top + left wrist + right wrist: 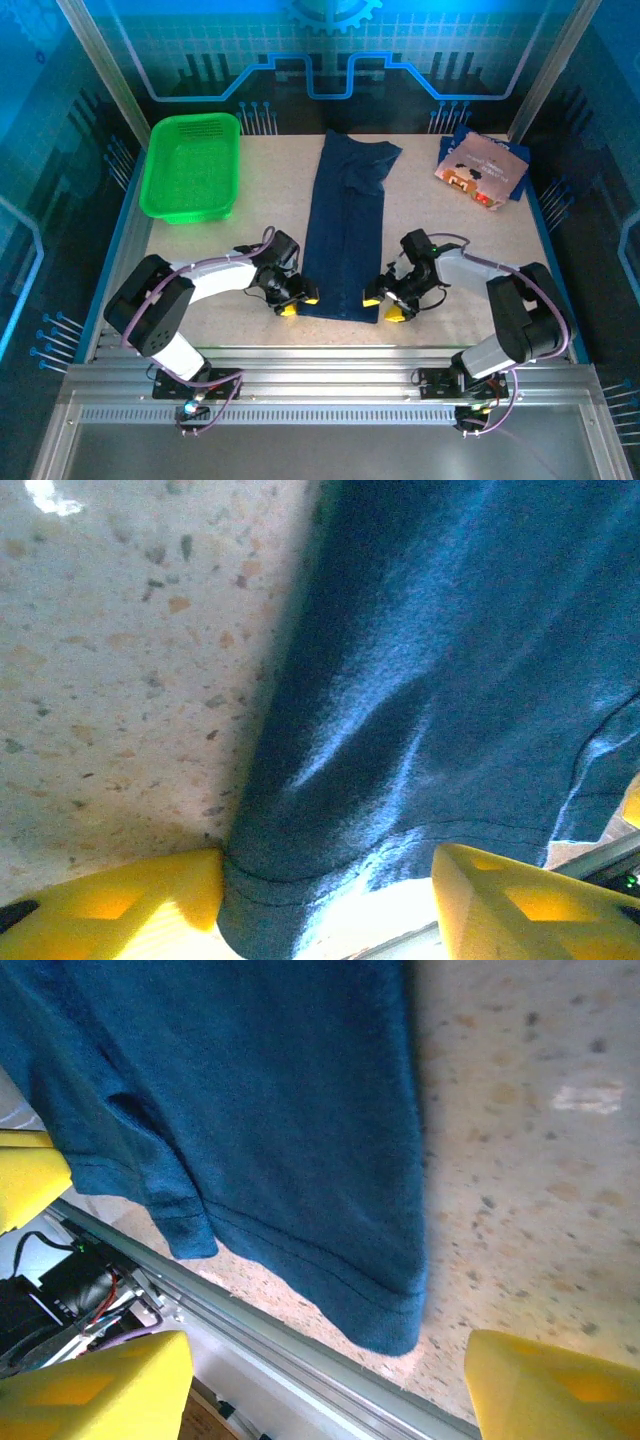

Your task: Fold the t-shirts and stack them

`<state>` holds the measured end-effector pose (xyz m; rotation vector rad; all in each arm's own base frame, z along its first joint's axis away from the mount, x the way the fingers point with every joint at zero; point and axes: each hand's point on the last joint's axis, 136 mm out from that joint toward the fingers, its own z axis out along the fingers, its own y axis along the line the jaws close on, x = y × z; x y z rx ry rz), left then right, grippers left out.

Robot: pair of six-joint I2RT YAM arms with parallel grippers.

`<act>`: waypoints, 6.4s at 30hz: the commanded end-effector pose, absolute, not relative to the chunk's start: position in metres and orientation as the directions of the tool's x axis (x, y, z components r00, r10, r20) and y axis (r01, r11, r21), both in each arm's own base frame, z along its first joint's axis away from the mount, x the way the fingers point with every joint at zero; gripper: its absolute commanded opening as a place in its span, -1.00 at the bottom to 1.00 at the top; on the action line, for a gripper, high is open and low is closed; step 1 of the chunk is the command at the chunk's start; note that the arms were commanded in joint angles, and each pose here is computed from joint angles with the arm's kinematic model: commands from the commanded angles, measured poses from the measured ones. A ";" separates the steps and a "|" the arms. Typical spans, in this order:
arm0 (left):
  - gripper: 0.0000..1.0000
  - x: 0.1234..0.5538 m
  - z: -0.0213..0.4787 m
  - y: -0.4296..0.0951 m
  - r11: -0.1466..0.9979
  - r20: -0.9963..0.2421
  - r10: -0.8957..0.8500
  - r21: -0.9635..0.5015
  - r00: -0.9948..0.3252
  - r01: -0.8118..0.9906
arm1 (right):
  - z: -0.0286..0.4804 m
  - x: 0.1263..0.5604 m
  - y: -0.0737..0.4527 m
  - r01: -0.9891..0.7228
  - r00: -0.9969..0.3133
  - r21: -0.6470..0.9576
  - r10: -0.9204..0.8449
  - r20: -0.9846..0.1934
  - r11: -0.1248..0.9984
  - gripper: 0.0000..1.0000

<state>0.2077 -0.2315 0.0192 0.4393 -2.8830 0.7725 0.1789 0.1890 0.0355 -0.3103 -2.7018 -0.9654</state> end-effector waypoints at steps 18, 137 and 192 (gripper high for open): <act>-1.00 0.195 0.017 -0.247 0.850 0.175 -0.212 -0.452 -0.961 -0.270 | 0.034 0.156 0.199 0.205 -0.929 0.488 0.011 0.371 0.848 -0.95; -0.39 0.377 0.032 -0.266 0.612 0.176 -0.402 -0.678 -0.898 -0.407 | 0.017 0.363 0.149 0.427 -0.900 0.665 0.358 0.248 0.612 -0.36; -1.00 0.470 0.134 -0.272 0.538 0.182 -0.328 -0.770 -0.927 -0.342 | 0.111 0.404 0.101 0.428 -0.899 0.636 0.371 0.232 0.641 -0.91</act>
